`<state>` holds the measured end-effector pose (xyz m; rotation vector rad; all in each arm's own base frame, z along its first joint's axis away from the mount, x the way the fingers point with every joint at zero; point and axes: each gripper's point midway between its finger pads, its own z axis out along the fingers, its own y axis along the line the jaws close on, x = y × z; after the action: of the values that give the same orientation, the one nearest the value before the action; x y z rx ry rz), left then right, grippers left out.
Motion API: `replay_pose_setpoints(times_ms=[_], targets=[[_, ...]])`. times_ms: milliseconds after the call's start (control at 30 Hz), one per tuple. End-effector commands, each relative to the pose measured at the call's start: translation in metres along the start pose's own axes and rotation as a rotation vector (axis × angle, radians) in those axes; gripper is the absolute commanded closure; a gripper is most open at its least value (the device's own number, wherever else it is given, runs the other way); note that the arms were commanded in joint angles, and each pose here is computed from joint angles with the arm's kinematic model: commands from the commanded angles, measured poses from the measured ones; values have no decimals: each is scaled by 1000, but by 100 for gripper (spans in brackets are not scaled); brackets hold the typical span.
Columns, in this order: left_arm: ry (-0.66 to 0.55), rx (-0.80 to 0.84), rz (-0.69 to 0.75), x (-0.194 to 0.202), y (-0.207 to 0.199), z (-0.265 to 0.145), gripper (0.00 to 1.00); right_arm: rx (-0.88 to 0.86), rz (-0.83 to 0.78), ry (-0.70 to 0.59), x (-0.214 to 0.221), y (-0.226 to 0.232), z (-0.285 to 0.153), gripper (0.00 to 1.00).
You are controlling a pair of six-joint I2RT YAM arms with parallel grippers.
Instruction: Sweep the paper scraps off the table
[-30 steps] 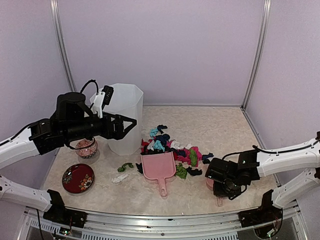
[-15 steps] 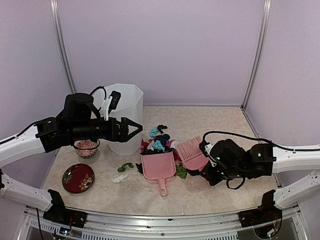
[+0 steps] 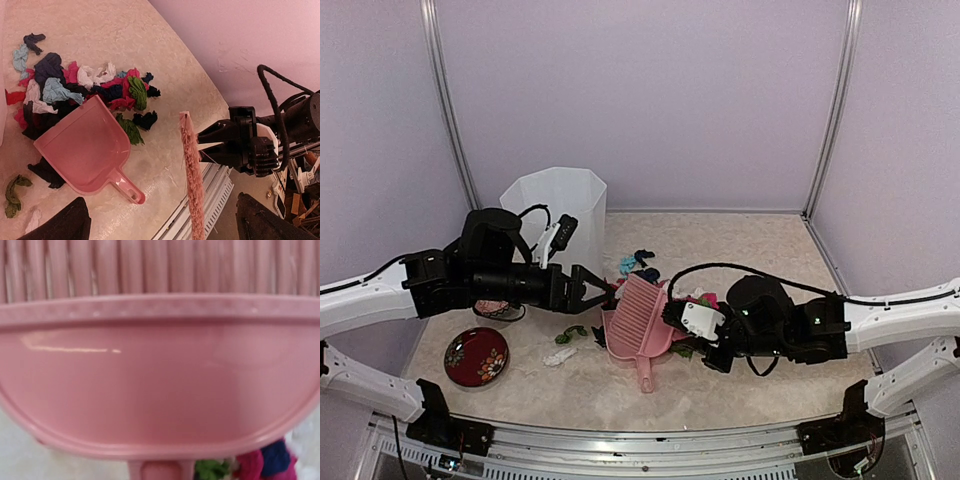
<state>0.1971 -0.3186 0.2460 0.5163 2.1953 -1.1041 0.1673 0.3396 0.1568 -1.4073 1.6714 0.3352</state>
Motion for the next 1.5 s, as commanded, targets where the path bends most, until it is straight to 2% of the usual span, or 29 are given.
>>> replay_pose_setpoints(times_ms=[0,300,433,833,1133,1167,1200,1267,1333,1367,1467], targets=[[58,64,-47,18,-5,9,1,5,-194,-77,-27,0,8,100],[118,85,-57,37,-7,27,1,-33,-282,-33,-40,3,24,100],[148,64,-65,45,0,35,7,-59,-278,-17,-40,7,28,100],[195,74,-66,58,4,39,46,-21,-260,-1,-37,0,30,100],[173,111,-60,53,-1,34,100,-21,-232,-5,-39,0,31,100],[171,111,-60,52,-1,34,100,-20,-228,-11,-41,0,30,100],[166,108,-63,51,0,33,100,-15,-222,-17,-44,-2,28,96],[157,106,-65,48,2,32,100,-3,-208,-37,-49,-5,23,79],[140,100,-74,45,7,29,100,30,-187,-61,-54,-12,14,48],[128,100,-80,42,9,27,100,44,-176,-65,-53,-15,10,38],[85,107,-94,35,14,20,100,58,-120,-86,-52,-25,-4,21]])
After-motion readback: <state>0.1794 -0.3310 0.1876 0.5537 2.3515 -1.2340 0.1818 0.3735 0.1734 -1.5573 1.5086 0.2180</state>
